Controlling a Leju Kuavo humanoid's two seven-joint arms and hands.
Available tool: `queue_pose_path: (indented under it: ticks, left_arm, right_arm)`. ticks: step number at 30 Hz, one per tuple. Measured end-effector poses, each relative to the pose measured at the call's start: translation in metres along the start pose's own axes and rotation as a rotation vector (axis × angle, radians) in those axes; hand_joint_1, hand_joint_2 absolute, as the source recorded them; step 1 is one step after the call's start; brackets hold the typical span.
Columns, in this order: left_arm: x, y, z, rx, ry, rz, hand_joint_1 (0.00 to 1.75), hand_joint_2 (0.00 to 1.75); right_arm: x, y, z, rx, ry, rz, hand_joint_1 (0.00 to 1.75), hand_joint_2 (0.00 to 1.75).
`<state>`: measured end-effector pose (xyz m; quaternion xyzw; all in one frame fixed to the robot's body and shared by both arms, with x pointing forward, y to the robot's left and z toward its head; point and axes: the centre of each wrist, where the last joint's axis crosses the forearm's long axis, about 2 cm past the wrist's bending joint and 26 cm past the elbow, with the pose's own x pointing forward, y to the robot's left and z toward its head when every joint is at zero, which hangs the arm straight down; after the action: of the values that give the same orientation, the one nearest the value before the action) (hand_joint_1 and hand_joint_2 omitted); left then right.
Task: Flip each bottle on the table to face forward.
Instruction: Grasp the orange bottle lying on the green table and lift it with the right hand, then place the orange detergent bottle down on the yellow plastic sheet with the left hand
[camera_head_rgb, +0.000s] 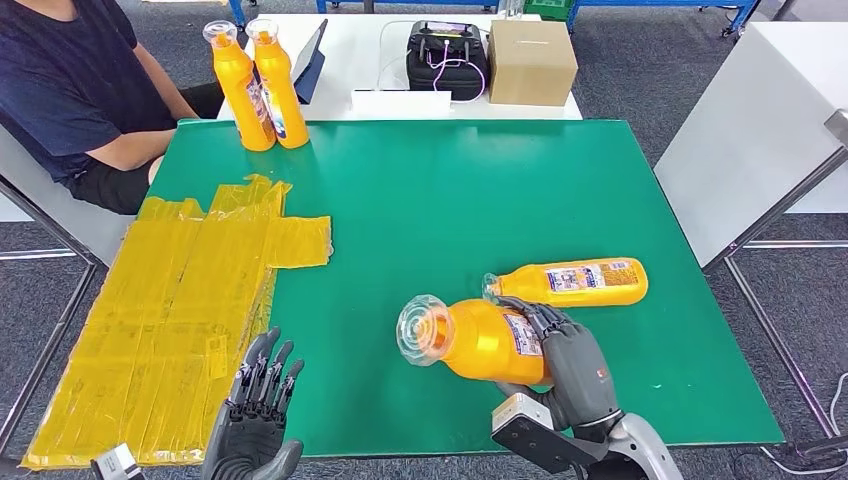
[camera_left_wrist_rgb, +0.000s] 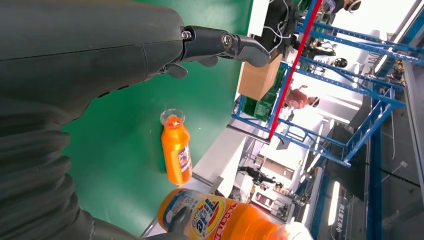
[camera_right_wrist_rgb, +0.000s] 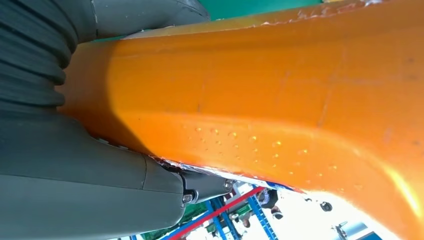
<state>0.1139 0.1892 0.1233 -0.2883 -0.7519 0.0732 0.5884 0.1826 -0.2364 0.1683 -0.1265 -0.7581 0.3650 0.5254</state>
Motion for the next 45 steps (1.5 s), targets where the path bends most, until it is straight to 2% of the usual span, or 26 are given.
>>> queue_pose_path:
  ticks: [6, 22, 31, 45]
  left_arm:
    - [-0.003, -0.003, -0.004, -0.009, -0.015, 0.001, 0.0, 1.75]
    - [-0.009, -0.012, -0.007, -0.093, 0.003, -0.007, 0.0, 1.75]
    - [-0.013, -0.017, -0.01, -0.122, 0.004, -0.034, 0.0, 1.75]
    - [-0.017, -0.02, -0.011, -0.166, -0.012, -0.049, 0.0, 1.75]
  right_arm:
    - [0.006, 0.011, -0.006, 0.051, -0.032, -0.1, 1.75, 1.75]
    - [0.03, 0.04, -0.02, 0.131, -0.115, -0.198, 1.75, 1.75]
    - [0.031, 0.055, -0.019, 0.174, -0.105, -0.223, 1.75, 1.75]
    - [0.028, 0.09, -0.01, 0.308, -0.048, -0.241, 1.75, 1.75]
